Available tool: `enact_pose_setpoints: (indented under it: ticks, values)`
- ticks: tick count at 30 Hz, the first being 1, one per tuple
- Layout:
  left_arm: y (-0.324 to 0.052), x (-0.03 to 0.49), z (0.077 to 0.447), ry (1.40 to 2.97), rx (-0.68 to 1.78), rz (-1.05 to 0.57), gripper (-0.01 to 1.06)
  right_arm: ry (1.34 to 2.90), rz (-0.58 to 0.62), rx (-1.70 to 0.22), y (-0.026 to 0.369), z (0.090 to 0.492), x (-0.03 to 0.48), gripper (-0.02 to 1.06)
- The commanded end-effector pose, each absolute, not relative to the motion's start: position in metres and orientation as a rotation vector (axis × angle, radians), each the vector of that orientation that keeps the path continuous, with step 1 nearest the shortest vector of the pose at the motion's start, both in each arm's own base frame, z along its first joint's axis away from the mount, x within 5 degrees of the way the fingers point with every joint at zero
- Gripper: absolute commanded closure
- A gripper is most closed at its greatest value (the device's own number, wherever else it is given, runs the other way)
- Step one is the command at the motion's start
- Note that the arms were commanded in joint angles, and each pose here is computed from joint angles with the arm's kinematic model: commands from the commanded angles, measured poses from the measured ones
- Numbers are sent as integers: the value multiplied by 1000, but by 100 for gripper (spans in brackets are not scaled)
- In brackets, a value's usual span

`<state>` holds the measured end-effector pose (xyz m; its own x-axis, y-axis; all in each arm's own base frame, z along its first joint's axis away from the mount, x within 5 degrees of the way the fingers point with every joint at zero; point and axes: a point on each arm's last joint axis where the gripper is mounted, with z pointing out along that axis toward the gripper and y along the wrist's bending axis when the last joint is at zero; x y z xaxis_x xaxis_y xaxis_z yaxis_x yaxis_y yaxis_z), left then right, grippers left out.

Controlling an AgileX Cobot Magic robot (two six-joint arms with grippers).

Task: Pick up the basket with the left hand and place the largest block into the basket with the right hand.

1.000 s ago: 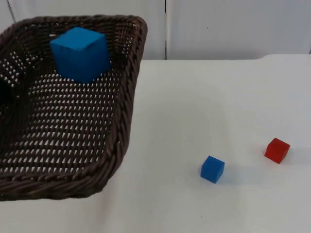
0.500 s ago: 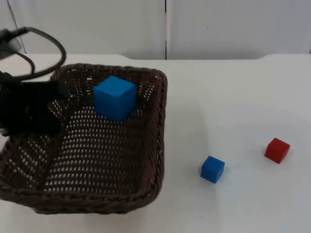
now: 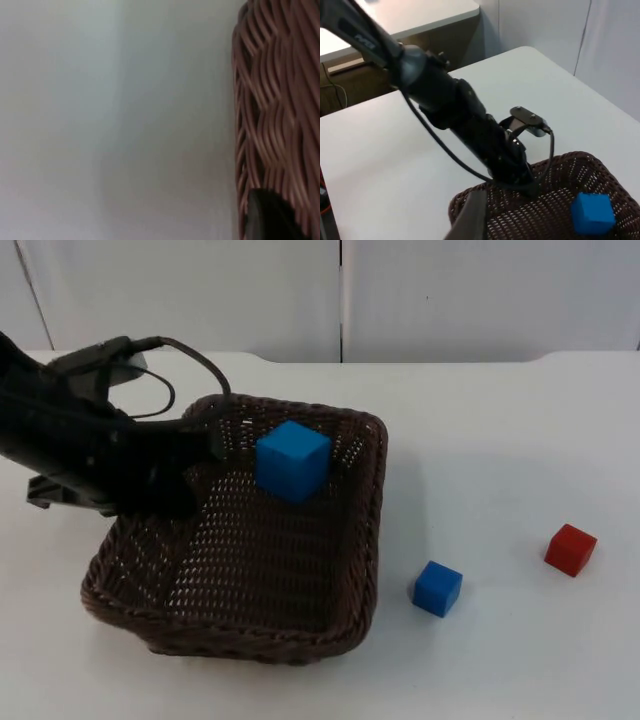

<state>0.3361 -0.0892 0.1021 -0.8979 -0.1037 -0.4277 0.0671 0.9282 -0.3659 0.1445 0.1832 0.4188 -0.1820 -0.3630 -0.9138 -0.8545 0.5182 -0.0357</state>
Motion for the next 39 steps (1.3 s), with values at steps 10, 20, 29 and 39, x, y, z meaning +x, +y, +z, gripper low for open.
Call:
enact_pose_setpoints:
  ticks: [10,20,29,39]
  values:
    - [-95,343,97,2639,-61,-576,102,1769,617,-1021,181,419,143,22]
    - [-98,341,97,2654,-4,-615,27,1768,615,-1023,181,419,143,22]
    - [-92,337,122,2587,89,-511,9,1759,609,-1023,179,420,142,22]
    - [-79,311,158,2485,54,-415,9,1712,588,-1016,167,430,133,22]
